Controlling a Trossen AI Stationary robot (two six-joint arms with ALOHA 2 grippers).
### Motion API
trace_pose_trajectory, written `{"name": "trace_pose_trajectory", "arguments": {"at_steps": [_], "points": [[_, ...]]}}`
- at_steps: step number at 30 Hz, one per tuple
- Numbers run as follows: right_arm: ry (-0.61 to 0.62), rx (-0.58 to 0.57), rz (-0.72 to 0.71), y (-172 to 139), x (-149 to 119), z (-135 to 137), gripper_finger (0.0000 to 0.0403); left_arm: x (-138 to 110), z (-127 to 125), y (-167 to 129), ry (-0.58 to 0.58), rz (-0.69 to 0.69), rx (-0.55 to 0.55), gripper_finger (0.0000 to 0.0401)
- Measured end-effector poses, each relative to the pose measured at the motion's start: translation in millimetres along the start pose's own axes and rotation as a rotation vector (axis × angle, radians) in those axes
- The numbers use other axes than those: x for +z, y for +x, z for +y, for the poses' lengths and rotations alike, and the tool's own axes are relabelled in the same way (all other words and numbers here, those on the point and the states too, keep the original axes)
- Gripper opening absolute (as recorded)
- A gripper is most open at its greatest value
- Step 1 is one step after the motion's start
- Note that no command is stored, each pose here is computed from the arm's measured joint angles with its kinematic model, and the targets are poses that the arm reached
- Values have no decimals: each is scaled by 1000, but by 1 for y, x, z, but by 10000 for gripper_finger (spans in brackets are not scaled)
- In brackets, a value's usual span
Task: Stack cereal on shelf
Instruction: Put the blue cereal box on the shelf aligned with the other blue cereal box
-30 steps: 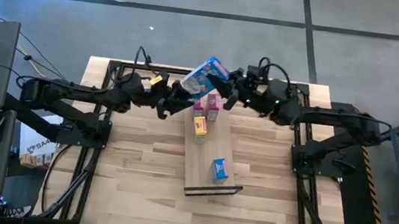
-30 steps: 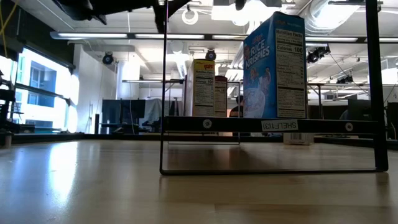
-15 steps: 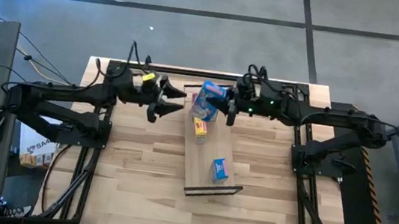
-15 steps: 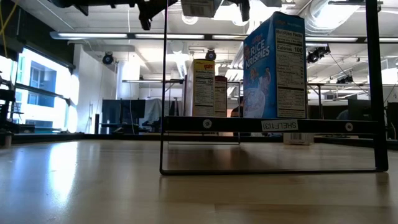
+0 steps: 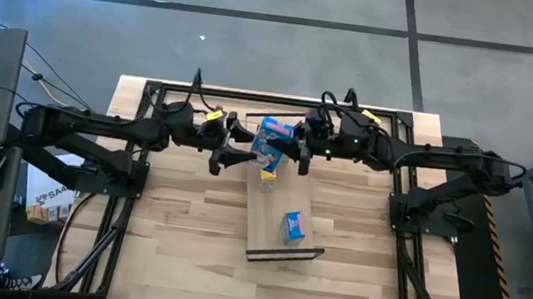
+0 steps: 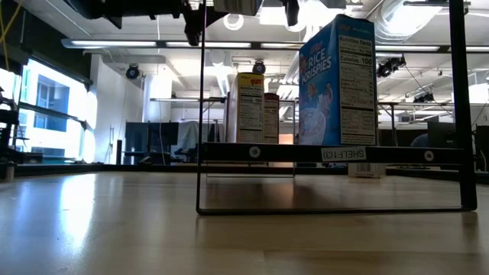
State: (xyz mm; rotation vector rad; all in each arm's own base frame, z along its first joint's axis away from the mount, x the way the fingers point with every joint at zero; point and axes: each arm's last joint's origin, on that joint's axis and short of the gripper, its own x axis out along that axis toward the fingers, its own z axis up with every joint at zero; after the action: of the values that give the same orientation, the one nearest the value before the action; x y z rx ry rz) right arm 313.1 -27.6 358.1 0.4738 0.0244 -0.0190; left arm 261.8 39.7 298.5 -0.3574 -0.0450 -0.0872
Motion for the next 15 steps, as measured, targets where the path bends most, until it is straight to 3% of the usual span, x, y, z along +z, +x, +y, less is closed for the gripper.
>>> {"name": "trace_pose_trajectory", "arguments": {"at_steps": [5,15], "points": [[-4,18,22,0,-2,0,122,-5,0,9,-39,-18,-39,252],[-40,13,45,1,-4,-1,122,-14,4,15,-79,22,-38,163]]}}
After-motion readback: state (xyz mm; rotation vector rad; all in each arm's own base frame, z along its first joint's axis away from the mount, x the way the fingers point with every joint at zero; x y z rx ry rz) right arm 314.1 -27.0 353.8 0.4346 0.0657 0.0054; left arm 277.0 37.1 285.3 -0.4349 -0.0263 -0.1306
